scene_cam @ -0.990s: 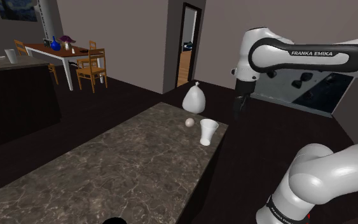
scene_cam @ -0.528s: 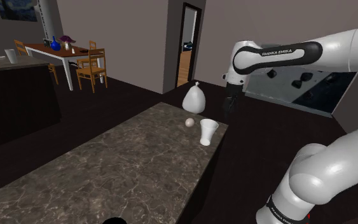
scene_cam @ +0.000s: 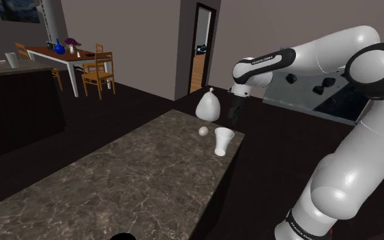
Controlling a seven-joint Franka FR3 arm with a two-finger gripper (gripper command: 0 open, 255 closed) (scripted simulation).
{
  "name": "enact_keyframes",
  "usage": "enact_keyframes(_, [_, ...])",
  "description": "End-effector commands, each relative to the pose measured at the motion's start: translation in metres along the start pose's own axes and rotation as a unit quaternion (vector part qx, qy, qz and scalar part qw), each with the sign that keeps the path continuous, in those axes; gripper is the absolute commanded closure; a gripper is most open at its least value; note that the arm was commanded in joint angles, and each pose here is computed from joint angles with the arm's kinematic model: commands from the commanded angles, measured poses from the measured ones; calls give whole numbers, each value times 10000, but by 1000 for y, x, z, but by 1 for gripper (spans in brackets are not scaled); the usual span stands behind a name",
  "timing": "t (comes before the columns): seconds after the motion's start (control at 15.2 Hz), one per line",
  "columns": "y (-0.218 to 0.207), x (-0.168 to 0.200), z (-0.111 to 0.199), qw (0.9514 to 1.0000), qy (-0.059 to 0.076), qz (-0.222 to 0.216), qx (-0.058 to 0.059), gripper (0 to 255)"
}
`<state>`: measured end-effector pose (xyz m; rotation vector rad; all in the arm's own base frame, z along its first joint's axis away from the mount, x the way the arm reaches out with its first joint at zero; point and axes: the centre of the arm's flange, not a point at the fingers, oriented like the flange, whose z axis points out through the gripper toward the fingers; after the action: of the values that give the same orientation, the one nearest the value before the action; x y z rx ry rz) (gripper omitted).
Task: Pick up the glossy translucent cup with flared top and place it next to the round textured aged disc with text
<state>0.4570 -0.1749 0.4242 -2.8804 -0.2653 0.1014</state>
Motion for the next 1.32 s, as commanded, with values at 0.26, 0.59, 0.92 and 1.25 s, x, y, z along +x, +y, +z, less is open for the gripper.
enact_keyframes(0.26, [31, 26, 33, 9996, 49, -71, 253, 0])
enact_keyframes(0.59, [29, 26, 57, 9996, 49, -71, 253, 0])
enact_keyframes(0.92, [29, 26, 57, 9996, 49, -71, 253, 0])
enact_keyframes(1.25, [29, 26, 57, 9996, 49, -71, 253, 255])
